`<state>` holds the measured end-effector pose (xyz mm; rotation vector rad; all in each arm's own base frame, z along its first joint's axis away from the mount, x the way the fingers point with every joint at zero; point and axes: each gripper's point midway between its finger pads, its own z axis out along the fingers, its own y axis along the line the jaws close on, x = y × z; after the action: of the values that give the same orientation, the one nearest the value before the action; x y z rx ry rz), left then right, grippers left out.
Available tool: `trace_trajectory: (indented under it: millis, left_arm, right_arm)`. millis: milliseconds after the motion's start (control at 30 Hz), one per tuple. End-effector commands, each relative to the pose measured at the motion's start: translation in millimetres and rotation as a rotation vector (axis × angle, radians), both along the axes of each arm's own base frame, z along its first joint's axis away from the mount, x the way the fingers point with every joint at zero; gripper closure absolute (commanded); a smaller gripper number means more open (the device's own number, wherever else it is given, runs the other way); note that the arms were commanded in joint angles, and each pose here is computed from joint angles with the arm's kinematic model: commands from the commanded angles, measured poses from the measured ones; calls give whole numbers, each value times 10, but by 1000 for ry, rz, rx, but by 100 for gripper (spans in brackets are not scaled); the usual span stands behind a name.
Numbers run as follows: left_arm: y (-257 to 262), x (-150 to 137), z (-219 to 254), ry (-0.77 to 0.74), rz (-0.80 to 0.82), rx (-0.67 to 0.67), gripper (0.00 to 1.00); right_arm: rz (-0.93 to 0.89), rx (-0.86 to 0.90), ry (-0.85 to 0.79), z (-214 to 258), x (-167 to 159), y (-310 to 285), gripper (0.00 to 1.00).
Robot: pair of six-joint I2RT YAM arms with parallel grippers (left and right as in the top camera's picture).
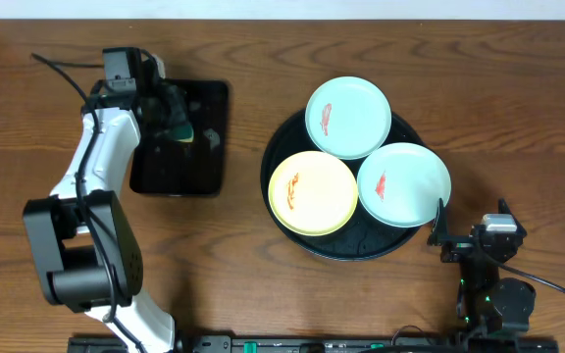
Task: Clean dirty plates on tray and stack at the side
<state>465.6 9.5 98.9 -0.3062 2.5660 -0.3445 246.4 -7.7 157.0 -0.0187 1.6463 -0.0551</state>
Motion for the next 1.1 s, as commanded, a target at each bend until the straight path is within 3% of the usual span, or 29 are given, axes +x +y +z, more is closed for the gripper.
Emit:
trace_trajectory:
  millis: [0, 100, 200, 400, 567, 1067]
  left_arm:
    - [-52, 34, 623, -173, -132, 132, 92]
    - [-114, 19, 881, -243, -185, 219, 92]
    - [-17, 40, 951, -249, -163, 398, 93]
    - [73, 97, 494, -127, -180, 609, 93]
    - [425, 100, 175, 4, -70, 835, 93]
    - [156, 161, 214, -27, -135, 907, 92]
  right_arm:
    - [-6, -12, 1, -4, -3, -11, 1]
    - [-6, -13, 1, -4, -3, -11, 1]
    - [-6, -13, 1, -4, -3, -11, 1]
    - [-6, -13, 1, -4, -3, -11, 1]
    - [-6, -13, 1, -4, -3, -11, 1]
    - [-6, -13, 1, -4, -3, -11, 1]
